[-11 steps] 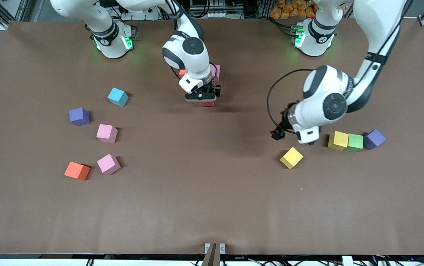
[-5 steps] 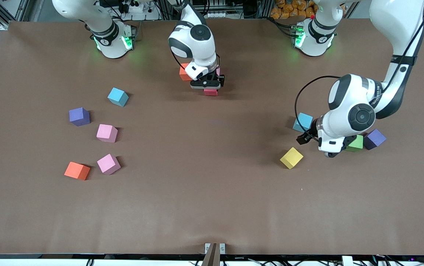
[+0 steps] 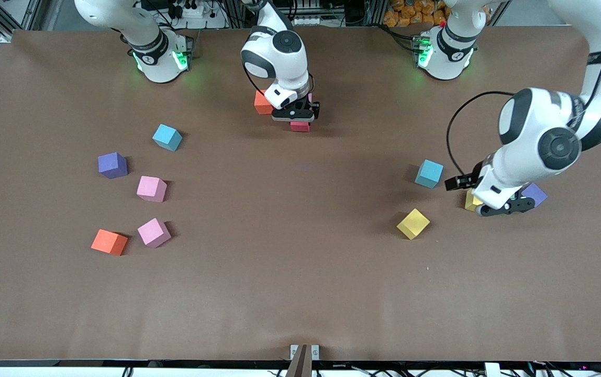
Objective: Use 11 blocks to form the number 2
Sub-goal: 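Lower the pink block below the row with the right gripper while left approaches cyan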
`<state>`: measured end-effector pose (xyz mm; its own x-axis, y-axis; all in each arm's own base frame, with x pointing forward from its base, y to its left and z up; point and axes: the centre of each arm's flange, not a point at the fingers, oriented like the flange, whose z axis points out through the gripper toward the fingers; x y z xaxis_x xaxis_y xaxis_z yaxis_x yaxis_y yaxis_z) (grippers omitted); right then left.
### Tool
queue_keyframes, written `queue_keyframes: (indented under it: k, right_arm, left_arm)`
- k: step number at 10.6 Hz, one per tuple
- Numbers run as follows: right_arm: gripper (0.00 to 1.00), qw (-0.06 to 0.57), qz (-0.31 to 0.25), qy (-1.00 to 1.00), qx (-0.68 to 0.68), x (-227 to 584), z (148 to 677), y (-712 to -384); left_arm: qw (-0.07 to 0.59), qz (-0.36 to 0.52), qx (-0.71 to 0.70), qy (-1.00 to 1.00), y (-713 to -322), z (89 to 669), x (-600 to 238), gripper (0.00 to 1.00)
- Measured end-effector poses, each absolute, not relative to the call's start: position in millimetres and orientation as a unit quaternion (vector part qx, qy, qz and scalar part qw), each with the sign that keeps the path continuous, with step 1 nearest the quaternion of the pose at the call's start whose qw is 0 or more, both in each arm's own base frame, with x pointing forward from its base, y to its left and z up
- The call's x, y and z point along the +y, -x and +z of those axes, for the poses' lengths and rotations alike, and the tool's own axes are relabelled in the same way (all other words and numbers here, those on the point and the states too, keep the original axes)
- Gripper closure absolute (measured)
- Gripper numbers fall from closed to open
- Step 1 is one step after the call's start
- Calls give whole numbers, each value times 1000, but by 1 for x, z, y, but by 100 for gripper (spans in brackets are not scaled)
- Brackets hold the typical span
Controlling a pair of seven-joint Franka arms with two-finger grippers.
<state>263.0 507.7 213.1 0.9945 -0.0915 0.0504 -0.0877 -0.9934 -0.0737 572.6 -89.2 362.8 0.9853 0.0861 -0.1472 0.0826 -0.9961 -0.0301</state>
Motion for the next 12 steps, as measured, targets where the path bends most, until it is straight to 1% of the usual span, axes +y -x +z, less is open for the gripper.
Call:
queue_keyframes:
  k: [2, 5, 8, 9, 10, 12]
  right_arm:
    - [38, 33, -26, 998, 45, 507, 211, -259]
    - [38, 32, -25, 998, 48, 507, 210, -258]
    - [35, 31, -25, 998, 56, 506, 209, -258]
    - [30, 31, -25, 997, 59, 506, 209, -259]
    - [17, 32, -25, 997, 61, 506, 209, -259]
    - [10, 33, -25, 997, 63, 506, 210, -259]
  left_arm:
    - [16, 75, -2, 997, -566, 359, -95, 0]
    - [64, 60, 105, 991, -551, 342, -131, 0]
    - [56, 51, 181, 980, -535, 313, -137, 0]
    - [55, 54, 189, 979, -532, 307, -136, 0]
    - [55, 57, 193, 978, -529, 303, -136, 0]
    - [55, 59, 197, 977, -527, 302, -138, 0]
